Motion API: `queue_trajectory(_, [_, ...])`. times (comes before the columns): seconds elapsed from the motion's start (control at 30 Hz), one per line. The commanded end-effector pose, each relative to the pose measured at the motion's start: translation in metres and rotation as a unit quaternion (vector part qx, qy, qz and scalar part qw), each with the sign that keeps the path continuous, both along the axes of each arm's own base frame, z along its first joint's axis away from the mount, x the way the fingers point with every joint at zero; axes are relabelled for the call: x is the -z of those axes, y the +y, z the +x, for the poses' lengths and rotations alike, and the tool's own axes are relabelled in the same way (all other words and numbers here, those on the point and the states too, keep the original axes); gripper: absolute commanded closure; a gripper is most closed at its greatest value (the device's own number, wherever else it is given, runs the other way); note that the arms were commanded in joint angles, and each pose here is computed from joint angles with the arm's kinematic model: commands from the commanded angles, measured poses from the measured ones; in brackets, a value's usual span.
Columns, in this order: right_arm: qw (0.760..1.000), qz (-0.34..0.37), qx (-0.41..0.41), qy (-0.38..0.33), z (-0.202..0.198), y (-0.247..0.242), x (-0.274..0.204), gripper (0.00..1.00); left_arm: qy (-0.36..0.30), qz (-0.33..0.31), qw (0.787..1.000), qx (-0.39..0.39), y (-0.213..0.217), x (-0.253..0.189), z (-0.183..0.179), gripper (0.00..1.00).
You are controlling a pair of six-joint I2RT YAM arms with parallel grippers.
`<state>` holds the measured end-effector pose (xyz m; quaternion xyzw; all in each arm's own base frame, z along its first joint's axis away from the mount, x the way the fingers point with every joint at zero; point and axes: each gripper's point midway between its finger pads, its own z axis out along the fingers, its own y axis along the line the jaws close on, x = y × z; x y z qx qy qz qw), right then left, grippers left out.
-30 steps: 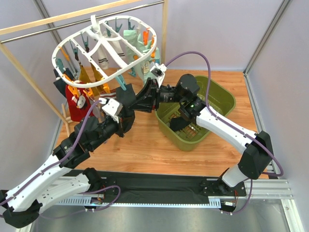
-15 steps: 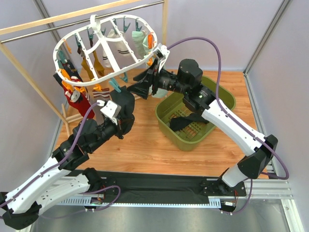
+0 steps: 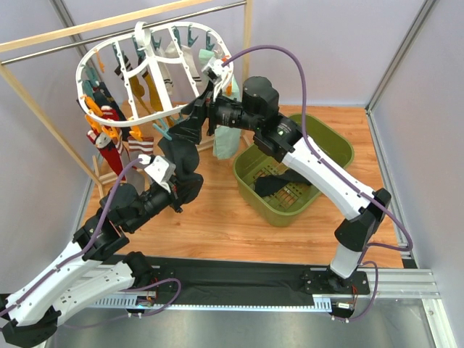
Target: Remove the socks clipped to the hanger
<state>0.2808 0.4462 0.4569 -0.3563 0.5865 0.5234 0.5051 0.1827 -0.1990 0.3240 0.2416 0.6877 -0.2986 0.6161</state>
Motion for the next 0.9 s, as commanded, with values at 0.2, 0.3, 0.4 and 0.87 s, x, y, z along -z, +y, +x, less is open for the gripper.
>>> queue_trajectory(0.2, [1.000, 0.002, -0.017, -0.010, -0.010, 0.015, -0.003, 0.20, -0.025, -0.009, 0.999, 0.034, -0.010, -0.010, -0.005, 1.00])
queue_trajectory(0.3, [1.000, 0.006, -0.003, -0.010, -0.008, 0.017, -0.005, 0.20, -0.024, -0.007, 0.999, 0.032, -0.009, -0.009, -0.004, 1.00])
queue_trajectory(0.4, [1.000, 0.005, 0.013, -0.013, -0.005, 0.018, -0.004, 0.20, -0.025, -0.005, 0.999, 0.029, -0.009, -0.009, -0.003, 1.00])
queue_trajectory(0.87, [0.995, 0.006, 0.094, -0.019, 0.006, 0.024, -0.005, 0.42, -0.018, 0.000, 0.999, 0.036, -0.016, -0.006, 0.001, 1.00])
